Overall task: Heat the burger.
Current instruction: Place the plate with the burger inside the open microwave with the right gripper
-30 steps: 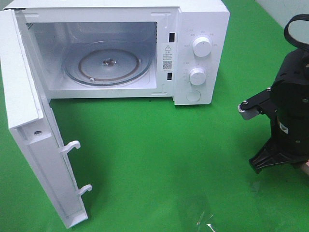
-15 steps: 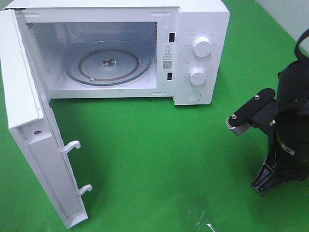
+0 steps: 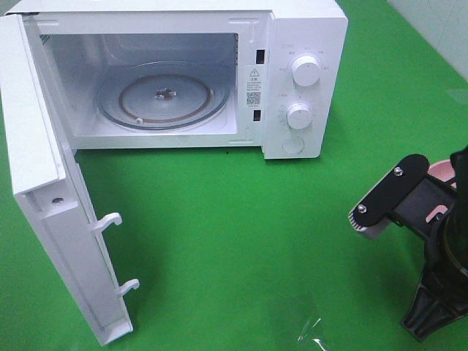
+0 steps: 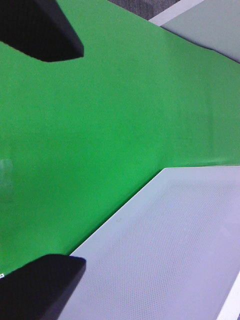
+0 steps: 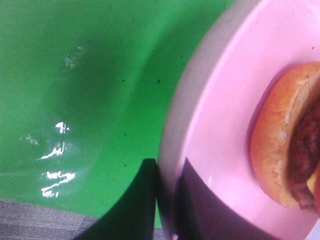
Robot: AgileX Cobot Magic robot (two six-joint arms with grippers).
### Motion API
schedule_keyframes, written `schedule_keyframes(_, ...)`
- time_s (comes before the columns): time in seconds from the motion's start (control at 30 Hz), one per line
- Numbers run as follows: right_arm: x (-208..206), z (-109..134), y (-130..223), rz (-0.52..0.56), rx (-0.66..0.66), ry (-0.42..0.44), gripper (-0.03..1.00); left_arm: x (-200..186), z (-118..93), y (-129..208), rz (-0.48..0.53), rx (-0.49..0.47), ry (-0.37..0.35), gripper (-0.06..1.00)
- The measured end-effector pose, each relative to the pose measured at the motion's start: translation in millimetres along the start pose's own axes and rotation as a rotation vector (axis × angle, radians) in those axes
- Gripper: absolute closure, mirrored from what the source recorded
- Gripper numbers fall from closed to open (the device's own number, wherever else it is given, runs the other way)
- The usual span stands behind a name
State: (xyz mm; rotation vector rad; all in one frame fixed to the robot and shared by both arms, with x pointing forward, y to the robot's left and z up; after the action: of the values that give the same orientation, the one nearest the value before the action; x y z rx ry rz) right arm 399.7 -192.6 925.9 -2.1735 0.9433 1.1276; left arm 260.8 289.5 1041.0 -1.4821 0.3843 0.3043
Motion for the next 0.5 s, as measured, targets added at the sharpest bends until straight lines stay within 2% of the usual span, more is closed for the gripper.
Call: schedule_keyframes(0.5, -30.6, 24.3, 18.3, -0.105, -0.175, 0.03, 0.94, 0.0, 0.0, 0.0, 0.0, 0.0, 0.0, -0.05)
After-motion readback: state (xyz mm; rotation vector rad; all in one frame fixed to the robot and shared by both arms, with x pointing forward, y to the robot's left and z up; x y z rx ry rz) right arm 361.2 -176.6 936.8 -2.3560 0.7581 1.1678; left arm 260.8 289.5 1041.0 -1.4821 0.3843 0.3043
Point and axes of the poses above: a point on each arm's last joint axis where the gripper is mounted, x pointing out along that axis toward the gripper, z along the wrist's bending axis when the last joint is at zero, y = z × x, the point moved 3 cm from there along x, pointing out along that axis toward the gripper, and after that the axes turned 1 degree about x, right-handed, at the moved point
